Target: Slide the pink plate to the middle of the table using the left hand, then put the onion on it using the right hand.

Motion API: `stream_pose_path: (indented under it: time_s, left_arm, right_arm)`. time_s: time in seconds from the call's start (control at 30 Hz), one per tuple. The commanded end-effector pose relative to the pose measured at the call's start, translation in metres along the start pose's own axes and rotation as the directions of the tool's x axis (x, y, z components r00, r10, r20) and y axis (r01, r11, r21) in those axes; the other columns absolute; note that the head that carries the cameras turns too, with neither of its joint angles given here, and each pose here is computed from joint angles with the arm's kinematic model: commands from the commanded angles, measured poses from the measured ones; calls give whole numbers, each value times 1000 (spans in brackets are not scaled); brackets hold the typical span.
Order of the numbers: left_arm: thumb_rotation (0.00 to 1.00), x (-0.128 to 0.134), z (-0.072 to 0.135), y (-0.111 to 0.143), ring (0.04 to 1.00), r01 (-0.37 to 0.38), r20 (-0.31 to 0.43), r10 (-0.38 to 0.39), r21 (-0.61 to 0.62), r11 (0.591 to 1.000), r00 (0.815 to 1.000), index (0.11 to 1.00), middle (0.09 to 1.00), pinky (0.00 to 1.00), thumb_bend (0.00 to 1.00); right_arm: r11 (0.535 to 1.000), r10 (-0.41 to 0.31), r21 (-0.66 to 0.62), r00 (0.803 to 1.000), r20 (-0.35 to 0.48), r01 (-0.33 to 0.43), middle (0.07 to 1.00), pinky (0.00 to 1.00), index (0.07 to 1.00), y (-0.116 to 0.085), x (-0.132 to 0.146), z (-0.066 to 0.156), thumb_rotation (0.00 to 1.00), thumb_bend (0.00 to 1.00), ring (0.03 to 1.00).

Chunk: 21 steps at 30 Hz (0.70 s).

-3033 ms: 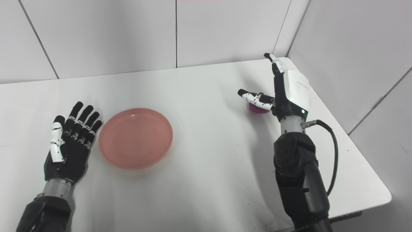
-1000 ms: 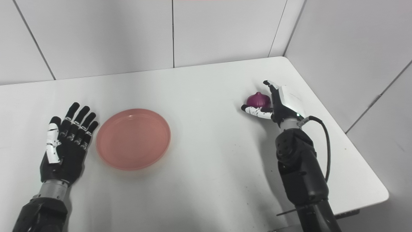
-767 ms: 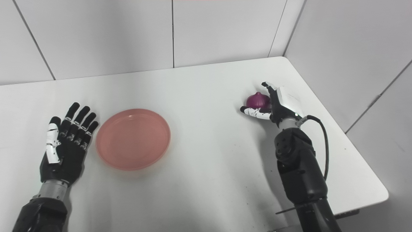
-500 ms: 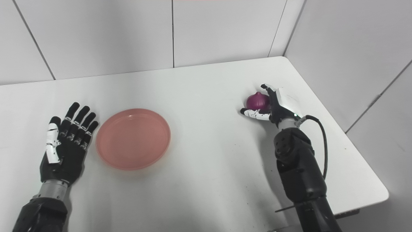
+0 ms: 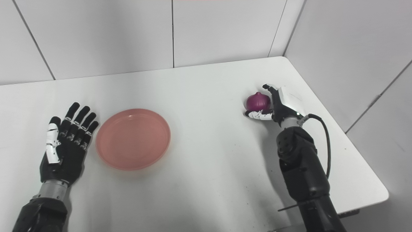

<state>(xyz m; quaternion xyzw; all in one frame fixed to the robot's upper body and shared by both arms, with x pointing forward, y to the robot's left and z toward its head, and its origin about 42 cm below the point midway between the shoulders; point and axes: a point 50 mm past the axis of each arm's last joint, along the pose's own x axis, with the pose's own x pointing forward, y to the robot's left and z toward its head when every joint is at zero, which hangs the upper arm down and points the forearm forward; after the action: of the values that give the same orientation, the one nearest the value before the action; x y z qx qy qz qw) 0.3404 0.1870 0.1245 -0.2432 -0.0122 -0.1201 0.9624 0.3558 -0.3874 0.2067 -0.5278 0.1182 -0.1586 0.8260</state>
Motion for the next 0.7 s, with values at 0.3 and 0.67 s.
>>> stream_pose_path:
  time_s: [0.3, 0.67]
  left_arm:
    - [1000, -12, -16, 9, 924, -45, -73, 44, -14, 999, 996, 912, 917, 958, 409]
    - [1000, -12, -17, 11, 936, -43, -77, 42, -10, 999, 996, 922, 929, 965, 410]
  right_arm:
    - [996, -92, 18, 995, 30, 92, 800, 640, 807, -23, 7, 8, 338, 866, 756]
    - [996, -77, 39, 996, 47, 75, 775, 621, 775, -17, 12, 11, 350, 857, 728]
